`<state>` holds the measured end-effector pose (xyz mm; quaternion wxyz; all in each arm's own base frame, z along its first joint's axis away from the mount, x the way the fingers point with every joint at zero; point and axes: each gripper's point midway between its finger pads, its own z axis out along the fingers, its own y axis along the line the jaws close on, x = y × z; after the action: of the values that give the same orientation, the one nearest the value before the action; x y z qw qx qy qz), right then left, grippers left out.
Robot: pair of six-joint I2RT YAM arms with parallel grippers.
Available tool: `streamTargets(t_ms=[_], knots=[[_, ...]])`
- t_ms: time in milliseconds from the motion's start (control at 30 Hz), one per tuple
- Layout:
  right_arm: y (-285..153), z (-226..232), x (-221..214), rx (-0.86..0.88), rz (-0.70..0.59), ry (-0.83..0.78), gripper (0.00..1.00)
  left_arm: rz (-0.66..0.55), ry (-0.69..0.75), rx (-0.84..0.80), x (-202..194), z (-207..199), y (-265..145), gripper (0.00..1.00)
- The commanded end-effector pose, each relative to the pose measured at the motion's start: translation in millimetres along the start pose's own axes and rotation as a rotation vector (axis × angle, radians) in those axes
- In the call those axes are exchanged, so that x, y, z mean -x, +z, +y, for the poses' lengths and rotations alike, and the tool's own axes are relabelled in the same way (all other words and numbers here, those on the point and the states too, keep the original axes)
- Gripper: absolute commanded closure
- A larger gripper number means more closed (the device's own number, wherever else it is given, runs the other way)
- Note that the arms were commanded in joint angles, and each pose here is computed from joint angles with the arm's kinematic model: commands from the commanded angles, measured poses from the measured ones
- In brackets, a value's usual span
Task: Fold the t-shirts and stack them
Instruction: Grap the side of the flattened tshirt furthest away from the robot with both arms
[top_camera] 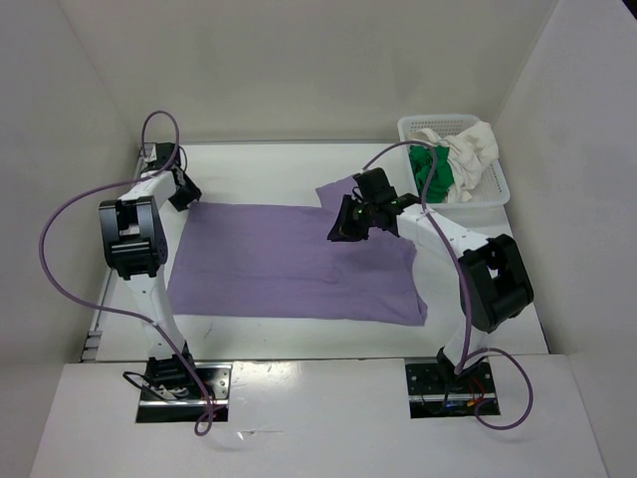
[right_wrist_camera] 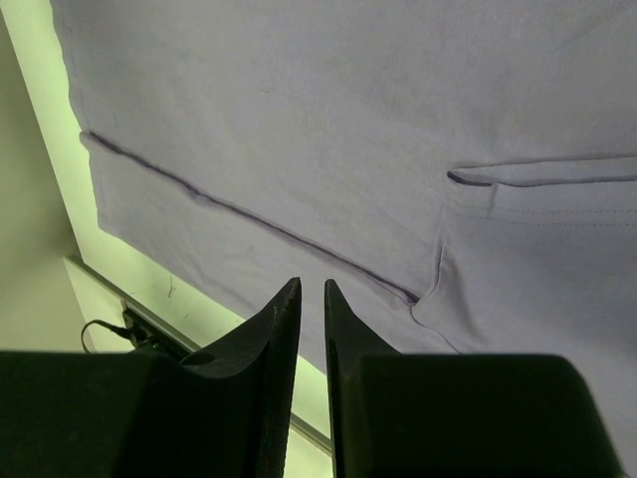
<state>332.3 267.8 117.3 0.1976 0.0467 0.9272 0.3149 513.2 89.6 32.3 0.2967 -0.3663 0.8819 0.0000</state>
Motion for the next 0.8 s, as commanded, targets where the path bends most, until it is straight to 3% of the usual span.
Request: streamTargets(t_ms=[0, 100, 200, 300, 433, 600, 767], knots=[[-2, 10, 10, 0.037, -0.032, -0.025, 0.8, -0.022, 0.024, -0.008, 12, -2, 2, 0.52], [-2, 10, 10, 0.037, -0.032, -0.025, 0.8, -0.016, 0.025, -0.004, 11, -2, 7, 0.53], [-3, 13, 14, 0.036, -0.045, -0.029, 0.8, -0.005, 0.034, -0.003, 6, -5, 9, 0.69], [-6, 22, 33, 0.031, -0.094, -0.038, 0.73, -0.02, 0.024, 0.02, 8, -1, 7, 0.86], [-1, 20, 77, 0.001, -0.175, -0.047, 0.7, -0.063, 0.0, 0.039, 20, 2, -12, 1.0], [11, -19, 156, -0.17, -0.325, -0.066, 0.63, -0.1, -0.015, 0.037, 24, 6, -34, 1.0], [41, -112, 212, -0.439, -0.407, -0.019, 0.6, -0.107, -0.039, 0.005, 23, 3, -44, 1.0]])
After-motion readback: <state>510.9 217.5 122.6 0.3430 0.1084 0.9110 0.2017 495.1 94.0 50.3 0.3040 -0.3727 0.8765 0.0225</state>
